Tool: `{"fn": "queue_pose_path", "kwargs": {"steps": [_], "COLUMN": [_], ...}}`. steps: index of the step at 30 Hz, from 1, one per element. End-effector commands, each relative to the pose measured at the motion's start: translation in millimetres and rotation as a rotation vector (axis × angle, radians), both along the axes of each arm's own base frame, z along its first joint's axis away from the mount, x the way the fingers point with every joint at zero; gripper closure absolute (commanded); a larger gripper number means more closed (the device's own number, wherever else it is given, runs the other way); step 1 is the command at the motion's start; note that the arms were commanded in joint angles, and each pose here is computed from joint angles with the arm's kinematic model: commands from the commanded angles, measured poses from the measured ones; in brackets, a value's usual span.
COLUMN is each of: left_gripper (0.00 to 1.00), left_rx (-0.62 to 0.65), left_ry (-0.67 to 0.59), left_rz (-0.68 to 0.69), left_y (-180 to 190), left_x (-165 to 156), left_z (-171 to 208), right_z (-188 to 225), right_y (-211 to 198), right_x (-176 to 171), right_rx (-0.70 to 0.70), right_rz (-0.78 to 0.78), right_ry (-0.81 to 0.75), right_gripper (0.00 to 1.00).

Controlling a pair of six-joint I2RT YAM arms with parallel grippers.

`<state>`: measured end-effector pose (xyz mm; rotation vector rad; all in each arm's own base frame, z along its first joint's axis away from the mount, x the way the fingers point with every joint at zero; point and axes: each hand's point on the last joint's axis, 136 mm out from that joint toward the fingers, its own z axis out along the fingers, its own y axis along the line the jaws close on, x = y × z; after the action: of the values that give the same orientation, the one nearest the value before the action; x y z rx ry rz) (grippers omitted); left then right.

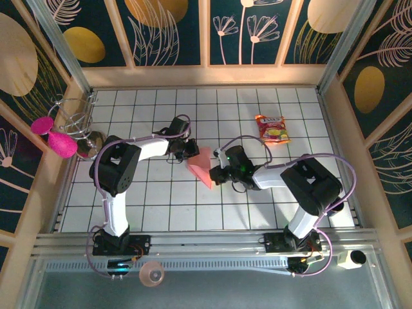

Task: Fold a paper plane with a square sheet of paper (pick it up from the middle)
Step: Third fold the triangle at the center of the table.

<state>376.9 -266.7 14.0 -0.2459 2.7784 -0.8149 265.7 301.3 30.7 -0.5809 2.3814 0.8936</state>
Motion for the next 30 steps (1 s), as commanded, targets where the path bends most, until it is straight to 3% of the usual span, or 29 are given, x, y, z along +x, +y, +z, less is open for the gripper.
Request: {"fn": "queue_pose_path", "kwargs": {"steps": [1,30], "left_gripper": [0.88,0.89], "left_rx": [0.058,0.059], "left_ry": [0.054,0.061], "left_rz": [-0.009,-0.021], "left_y": [7.7,6.8], "left_x": [-11.6,-13.5], "left_z": [-16.8,-20.0], "right_z": [-3.6,-6.9], "right_y": [-3.1,3.6], "right_x": [10.0,16.2], "right_rx": [-0.022,-0.036], "right_rz": [-0.046,-0.027], "right_ry": [0.008,0.012], "right_gripper": [1.0,1.0]}}
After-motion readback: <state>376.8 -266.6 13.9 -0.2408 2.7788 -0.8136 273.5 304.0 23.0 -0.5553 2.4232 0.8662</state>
